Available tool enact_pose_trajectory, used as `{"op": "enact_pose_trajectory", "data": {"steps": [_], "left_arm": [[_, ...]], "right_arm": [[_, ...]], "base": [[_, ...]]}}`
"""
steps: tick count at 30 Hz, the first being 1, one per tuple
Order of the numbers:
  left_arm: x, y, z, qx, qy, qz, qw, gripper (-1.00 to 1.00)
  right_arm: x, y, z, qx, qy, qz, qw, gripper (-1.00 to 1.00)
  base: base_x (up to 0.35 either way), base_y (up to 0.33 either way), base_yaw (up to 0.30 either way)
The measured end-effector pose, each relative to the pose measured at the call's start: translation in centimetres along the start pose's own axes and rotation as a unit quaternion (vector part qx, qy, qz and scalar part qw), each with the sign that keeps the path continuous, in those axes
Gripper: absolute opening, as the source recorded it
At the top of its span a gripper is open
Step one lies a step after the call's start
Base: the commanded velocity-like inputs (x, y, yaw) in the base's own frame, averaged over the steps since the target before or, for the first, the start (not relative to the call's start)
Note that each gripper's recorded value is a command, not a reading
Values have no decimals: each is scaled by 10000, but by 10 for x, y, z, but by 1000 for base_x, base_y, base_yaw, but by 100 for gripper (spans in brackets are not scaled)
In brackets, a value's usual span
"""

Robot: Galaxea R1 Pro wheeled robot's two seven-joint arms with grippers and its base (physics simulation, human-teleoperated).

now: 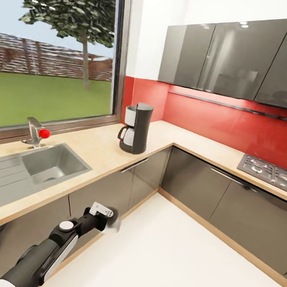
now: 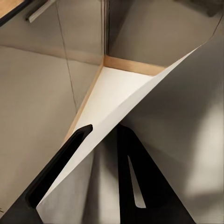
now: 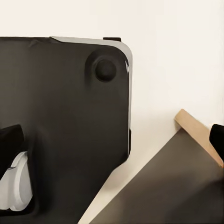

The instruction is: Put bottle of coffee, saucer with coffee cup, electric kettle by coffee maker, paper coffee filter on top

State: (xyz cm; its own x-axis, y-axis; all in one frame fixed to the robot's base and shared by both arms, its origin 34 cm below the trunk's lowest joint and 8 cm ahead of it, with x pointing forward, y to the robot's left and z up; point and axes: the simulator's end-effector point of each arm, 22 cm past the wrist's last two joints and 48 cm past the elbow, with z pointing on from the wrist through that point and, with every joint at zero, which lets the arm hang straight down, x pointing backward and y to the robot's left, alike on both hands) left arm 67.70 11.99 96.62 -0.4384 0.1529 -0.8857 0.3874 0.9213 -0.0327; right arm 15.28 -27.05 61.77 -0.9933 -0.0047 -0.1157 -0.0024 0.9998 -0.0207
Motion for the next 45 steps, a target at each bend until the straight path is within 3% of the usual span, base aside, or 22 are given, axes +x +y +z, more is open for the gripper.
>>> {"op": "enact_pose_trajectory", "data": {"steps": [45], "left_arm": [[0, 0, 0, -3, 1, 0, 10000, -100]], "right_arm": [[0, 1, 0, -17, -3, 4, 10000, 100]], "base": [[258, -170, 0]]}}
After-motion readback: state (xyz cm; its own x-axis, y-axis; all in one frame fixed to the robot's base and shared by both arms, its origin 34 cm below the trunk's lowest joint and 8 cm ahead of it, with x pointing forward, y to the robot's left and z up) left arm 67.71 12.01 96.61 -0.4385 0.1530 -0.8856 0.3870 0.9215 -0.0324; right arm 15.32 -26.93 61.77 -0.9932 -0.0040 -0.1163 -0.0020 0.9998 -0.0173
